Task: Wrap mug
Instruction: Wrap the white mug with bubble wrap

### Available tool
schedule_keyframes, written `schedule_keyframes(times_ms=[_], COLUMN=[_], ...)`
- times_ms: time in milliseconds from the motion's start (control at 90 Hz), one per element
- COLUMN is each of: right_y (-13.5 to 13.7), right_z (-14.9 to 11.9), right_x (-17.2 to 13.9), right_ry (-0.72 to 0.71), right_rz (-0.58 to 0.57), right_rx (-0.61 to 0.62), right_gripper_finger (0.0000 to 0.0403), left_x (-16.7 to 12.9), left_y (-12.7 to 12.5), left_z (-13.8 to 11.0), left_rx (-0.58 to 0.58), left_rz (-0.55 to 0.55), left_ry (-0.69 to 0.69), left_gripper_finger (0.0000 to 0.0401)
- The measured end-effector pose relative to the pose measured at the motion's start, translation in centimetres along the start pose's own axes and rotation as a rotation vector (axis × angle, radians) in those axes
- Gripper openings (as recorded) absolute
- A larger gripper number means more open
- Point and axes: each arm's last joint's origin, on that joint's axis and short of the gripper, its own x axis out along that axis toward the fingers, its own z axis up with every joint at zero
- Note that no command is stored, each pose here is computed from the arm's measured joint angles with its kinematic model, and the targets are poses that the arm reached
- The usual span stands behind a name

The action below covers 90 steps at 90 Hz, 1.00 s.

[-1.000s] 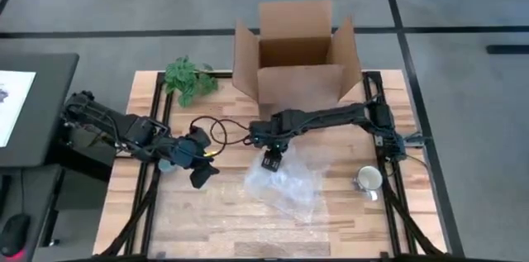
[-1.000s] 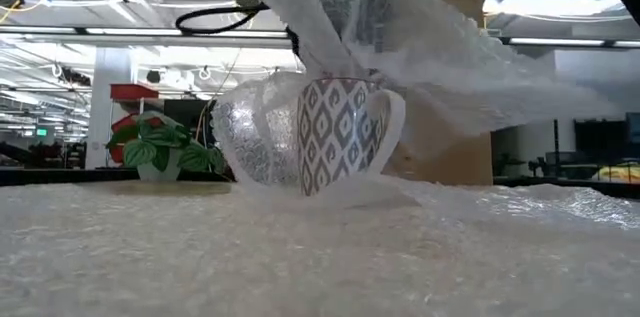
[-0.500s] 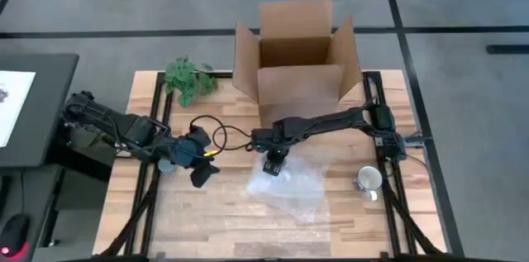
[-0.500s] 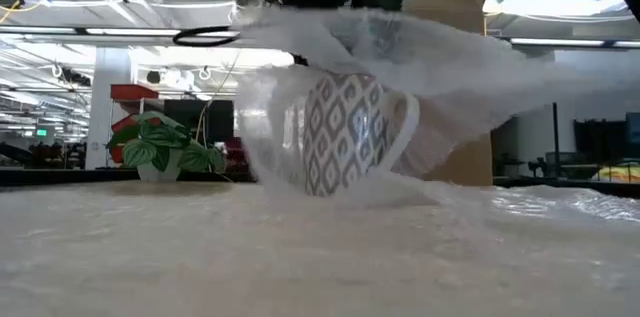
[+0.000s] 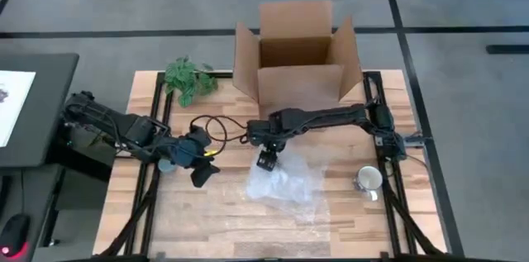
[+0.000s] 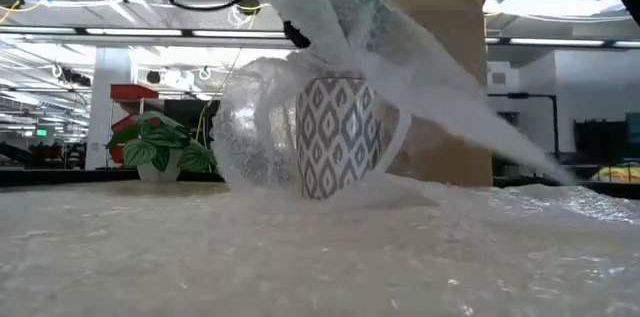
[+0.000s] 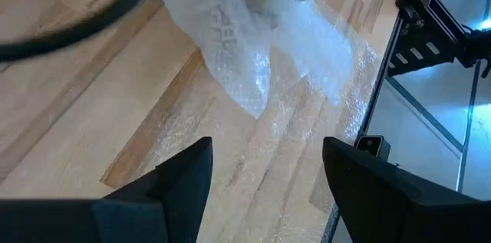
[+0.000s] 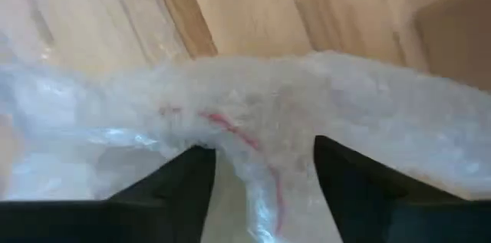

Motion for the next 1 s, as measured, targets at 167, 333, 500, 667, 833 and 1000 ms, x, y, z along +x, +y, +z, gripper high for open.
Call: schedule_keyframes(times_ms=[167,333,500,667,833,1000], right_y=[-0.1,0.9,3.7,3.8,2.6,1.4], right_z=[0.3,0.2,-1.0,-1.6,-1.8,-2.0], right_x=[-3.1,-5.7,-5.1,-1.5,0.8,2.8], right_ry=[0.026,0.036,0.066,0.073,0.088,0.088], right_rz=[-0.014,0.055,0.141,0.137,0.124,0.117], right_rx=[-0.005,-0.042,-0.182,-0.163,-0.104,-0.081], right_gripper_finger=[0.0221,0.0195,0.0114,0.0012,0.0007,0.0001], left_x=[0.0,0.0,0.0,0.0,0.0,0.0], left_y=[0.0,0.0,0.0,0.0,0.0,0.0], left_z=[0.0,0.0,0.0,0.0,0.0,0.0], left_rx=[0.0,-0.001,0.005,0.017,0.02,0.02], left_rz=[0.0,0.0,0.001,0.004,0.001,0.0], left_ry=[0.0,0.0,0.0,0.002,0.001,0.0], left_gripper_finger=[0.0226,0.0226,0.0226,0.0226,0.0226,0.0226])
